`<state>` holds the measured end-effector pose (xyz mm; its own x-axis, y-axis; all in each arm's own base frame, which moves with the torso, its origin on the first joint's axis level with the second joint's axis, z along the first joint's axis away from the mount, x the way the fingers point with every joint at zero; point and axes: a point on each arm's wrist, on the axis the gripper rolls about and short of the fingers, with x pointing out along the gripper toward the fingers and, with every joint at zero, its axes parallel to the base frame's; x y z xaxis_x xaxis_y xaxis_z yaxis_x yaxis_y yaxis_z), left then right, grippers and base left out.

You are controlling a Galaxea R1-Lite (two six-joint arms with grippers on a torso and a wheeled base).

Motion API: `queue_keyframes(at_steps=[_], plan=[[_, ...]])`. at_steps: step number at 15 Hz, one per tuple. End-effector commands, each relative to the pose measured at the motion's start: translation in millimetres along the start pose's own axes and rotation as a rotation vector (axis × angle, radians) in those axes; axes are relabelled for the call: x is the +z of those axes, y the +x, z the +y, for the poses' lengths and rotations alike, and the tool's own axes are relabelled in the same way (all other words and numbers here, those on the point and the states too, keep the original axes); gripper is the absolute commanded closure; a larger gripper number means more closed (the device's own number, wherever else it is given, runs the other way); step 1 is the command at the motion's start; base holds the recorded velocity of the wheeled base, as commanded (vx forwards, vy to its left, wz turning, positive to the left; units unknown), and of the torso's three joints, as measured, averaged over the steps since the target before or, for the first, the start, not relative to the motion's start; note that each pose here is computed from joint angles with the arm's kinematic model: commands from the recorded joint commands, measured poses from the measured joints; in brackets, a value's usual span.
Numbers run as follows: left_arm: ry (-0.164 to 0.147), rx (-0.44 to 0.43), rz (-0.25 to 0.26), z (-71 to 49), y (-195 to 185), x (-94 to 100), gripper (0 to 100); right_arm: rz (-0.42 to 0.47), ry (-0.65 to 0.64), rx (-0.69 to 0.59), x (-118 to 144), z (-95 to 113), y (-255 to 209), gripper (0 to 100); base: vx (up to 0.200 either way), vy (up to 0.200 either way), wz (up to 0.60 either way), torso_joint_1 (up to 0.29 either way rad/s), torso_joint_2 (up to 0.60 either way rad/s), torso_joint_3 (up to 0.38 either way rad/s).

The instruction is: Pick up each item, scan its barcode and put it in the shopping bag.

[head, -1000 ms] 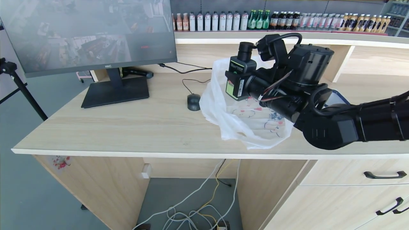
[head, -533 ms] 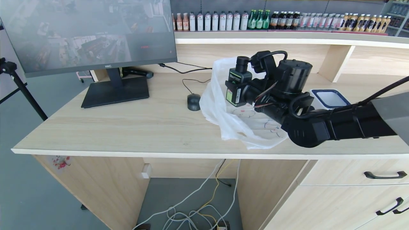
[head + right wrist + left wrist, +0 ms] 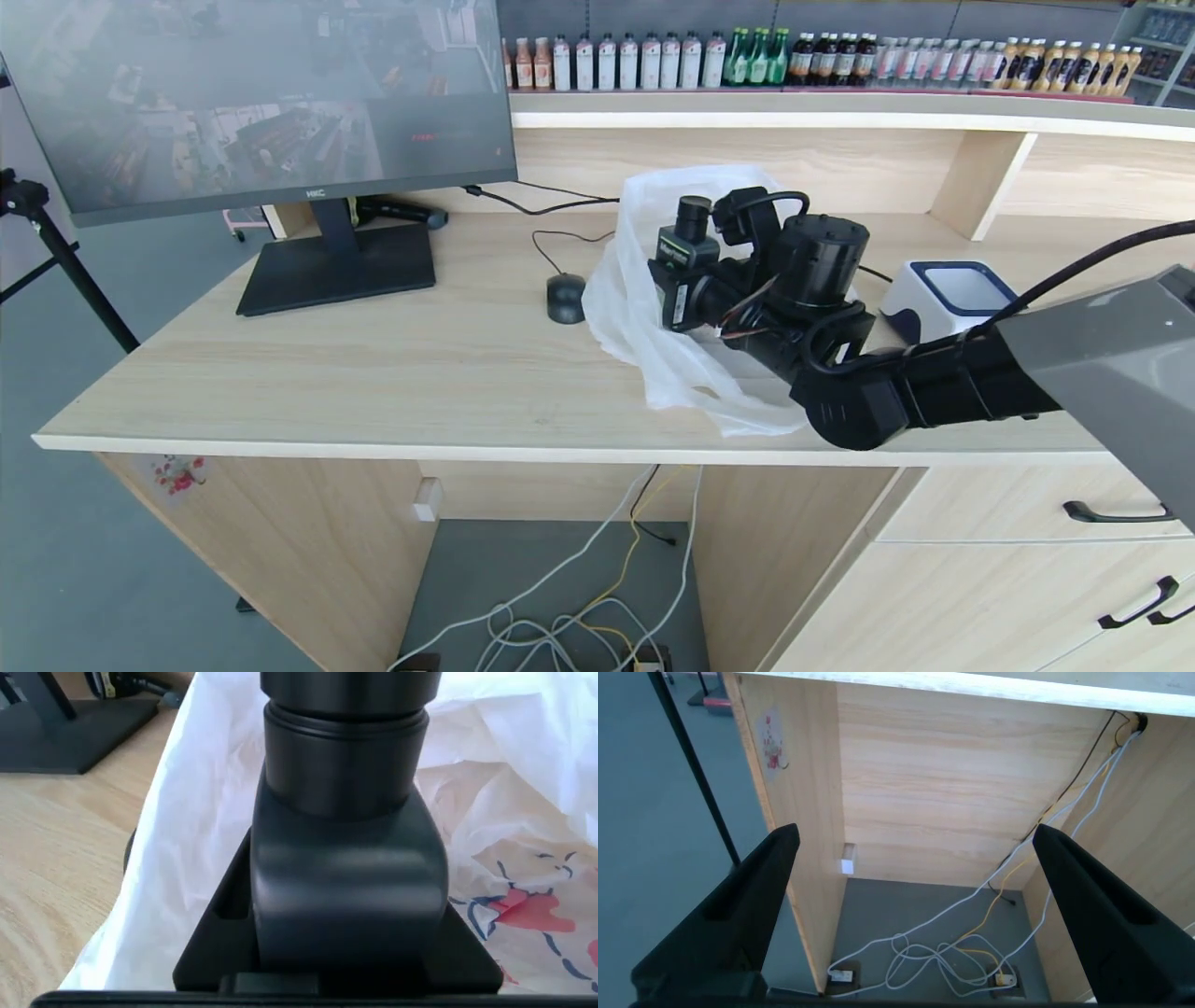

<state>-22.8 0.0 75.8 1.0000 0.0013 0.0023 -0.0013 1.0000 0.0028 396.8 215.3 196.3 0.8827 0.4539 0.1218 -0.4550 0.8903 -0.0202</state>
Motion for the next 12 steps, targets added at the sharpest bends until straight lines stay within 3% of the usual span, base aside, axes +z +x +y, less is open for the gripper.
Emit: queue_keyframes(at_steps=[1, 12], plan=[[0.000, 0.000, -0.001, 0.0, 0.0, 0.0, 0, 0.018, -0.002, 0.002, -8.3, 1.1, 2.0, 100, 0.000, 0.000, 0.00, 0.000, 0.00, 0.000], [0.000, 0.000, -0.001, 0.0, 0.0, 0.0, 0, 0.050, -0.004, 0.000, -23.0, 2.1, 5.3, 100, 0.000, 0.000, 0.00, 0.000, 0.00, 0.000]])
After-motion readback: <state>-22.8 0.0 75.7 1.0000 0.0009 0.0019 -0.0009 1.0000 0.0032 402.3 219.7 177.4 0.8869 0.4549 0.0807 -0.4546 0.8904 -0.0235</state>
